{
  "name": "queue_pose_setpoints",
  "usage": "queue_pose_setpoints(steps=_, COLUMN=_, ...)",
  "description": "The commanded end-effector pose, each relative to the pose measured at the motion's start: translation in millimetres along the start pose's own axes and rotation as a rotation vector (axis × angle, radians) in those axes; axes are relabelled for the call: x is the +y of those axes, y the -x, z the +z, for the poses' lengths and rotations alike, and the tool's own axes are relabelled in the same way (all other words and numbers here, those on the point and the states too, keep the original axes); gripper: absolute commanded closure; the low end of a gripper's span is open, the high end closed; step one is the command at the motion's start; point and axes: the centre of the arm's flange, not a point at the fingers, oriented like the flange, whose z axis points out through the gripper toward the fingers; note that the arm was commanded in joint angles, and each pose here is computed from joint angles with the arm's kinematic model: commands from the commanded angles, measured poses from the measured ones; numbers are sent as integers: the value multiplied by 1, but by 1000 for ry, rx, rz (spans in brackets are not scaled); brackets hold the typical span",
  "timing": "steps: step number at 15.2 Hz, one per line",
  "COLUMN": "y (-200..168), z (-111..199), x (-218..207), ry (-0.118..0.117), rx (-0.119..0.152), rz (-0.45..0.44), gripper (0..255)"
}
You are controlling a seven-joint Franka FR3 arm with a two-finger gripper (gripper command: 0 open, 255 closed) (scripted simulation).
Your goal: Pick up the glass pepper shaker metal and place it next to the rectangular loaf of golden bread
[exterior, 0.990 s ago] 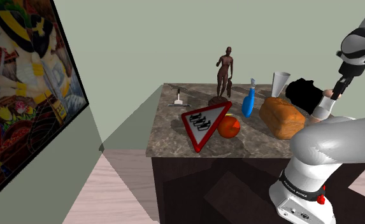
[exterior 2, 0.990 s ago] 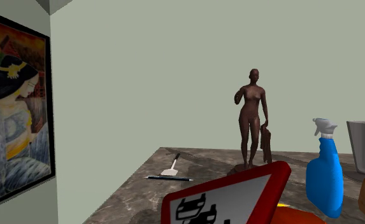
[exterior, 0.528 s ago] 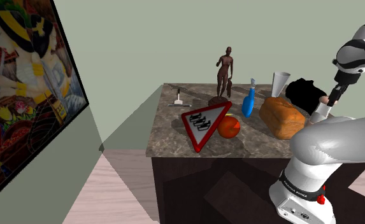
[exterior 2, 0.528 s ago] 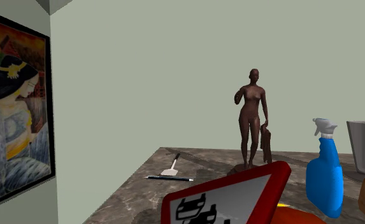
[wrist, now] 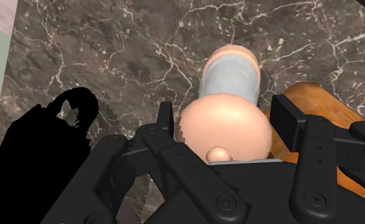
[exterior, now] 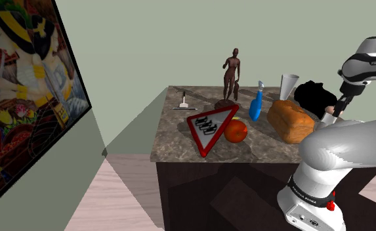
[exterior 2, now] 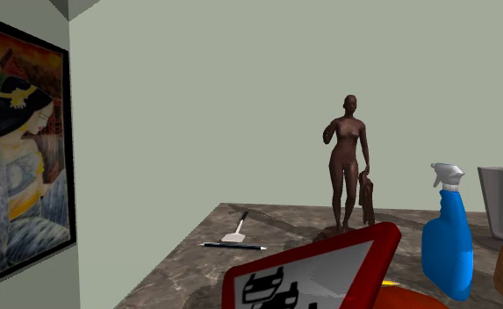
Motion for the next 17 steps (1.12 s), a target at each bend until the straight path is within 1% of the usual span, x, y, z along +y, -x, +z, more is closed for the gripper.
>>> queue_pose_setpoints(steps=1, y=0, z=2, x=0, ry=0, rx=0, rz=0, gripper=255)
queue_pose_setpoints(steps=6, y=0, z=2, x=0, ry=1, rx=0, rz=0, gripper=255)
queue_pose_setpoints(steps=7, y=0, z=2, x=0, ry=1, rx=0, rz=0, gripper=0)
queue_pose_setpoints(steps=12, y=0, z=2, x=0, ry=0, rx=0, rz=0, gripper=0)
queue_pose_setpoints(steps=16, y=0, z=-48, x=0, ry=1, rx=0, rz=0, gripper=0)
queue_pose_setpoints(steps=17, y=0, z=-48, x=0, ry=1, rx=0, rz=0, gripper=0)
